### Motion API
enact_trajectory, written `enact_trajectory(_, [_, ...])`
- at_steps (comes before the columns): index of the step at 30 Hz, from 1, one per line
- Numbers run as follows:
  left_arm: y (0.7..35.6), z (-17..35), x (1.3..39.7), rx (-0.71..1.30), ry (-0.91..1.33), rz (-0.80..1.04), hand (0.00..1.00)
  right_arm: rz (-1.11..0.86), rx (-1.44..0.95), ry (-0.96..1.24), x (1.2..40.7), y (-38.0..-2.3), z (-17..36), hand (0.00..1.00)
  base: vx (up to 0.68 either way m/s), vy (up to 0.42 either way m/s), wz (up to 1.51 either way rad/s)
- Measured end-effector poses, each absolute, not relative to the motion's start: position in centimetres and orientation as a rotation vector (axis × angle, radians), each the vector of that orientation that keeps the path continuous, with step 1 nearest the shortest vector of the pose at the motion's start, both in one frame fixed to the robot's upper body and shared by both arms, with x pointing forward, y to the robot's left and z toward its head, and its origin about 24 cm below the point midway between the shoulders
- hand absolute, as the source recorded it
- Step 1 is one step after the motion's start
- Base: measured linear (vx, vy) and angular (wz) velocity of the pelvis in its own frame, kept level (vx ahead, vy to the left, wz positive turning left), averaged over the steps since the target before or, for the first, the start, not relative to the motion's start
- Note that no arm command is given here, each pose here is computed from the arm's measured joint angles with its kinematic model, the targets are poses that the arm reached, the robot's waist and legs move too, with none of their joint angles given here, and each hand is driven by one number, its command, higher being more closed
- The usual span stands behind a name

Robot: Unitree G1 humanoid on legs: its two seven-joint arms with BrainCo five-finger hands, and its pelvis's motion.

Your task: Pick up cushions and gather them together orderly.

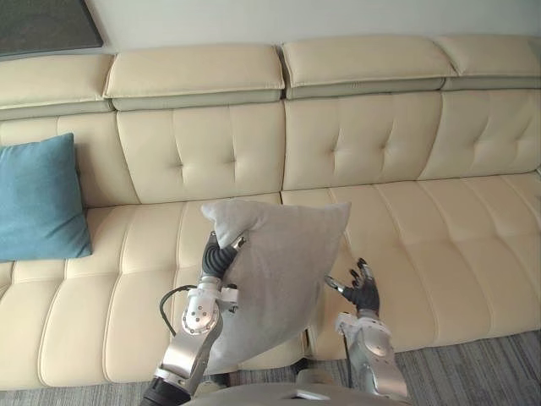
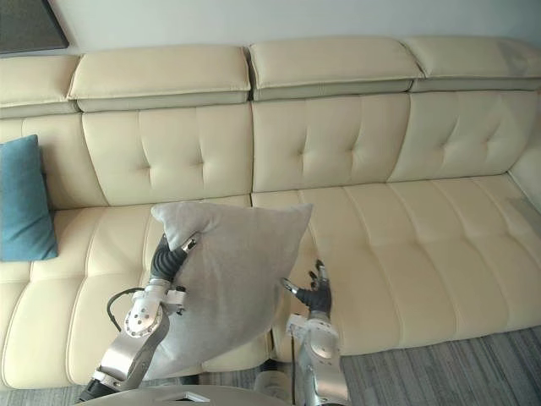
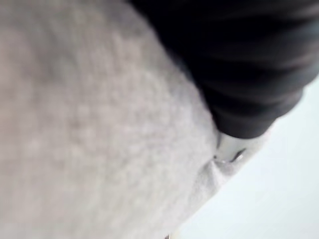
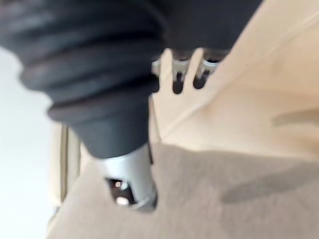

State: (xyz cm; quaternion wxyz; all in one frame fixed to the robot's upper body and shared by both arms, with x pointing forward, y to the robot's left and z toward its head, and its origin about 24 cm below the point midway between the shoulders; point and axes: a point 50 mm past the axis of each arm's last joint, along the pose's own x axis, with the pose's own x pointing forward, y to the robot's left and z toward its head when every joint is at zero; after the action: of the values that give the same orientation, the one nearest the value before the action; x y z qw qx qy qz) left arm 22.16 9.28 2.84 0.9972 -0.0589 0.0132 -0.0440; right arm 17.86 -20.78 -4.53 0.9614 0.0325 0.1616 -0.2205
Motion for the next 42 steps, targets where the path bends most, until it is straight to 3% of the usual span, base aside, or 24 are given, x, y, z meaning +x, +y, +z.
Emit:
enact_trajectory(9, [7.9,4.6,21.9,-0.153,-0.043,-0.231,1.00,-0.458,0.051,0.397,17.0,-22.4,-5.8,0.00,-0.02,-0.008,0.02])
enact_trajectory(21, [6.5,5.7,21.0,-0.215,-0.075,-0.384,1.00,-0.342,-0.015,0.275,22.5,-23.4,-2.9,0.00,-0.02,-0.001,0.04])
enact_trajectory(22, [6.3,6.0,20.9,-0.220,-0.086,-0.391,1.00,-0.323,-0.024,0.257,23.1,-23.3,-2.5,1.00,-0.01,-0.014,0.03])
enact_trajectory(29, [6.3,7.1,20.8,-0.231,-0.141,-0.409,1.00,-0.155,-0.042,0.156,25.8,-20.1,-0.1,1.00,-0.02,-0.013,0.08])
enact_trajectory(42, [8.6,8.0,20.8,-0.221,-0.214,-0.317,1.00,-0.058,-0.030,0.067,26.3,-18.0,2.1,1.00,-0.01,-0.001,0.03])
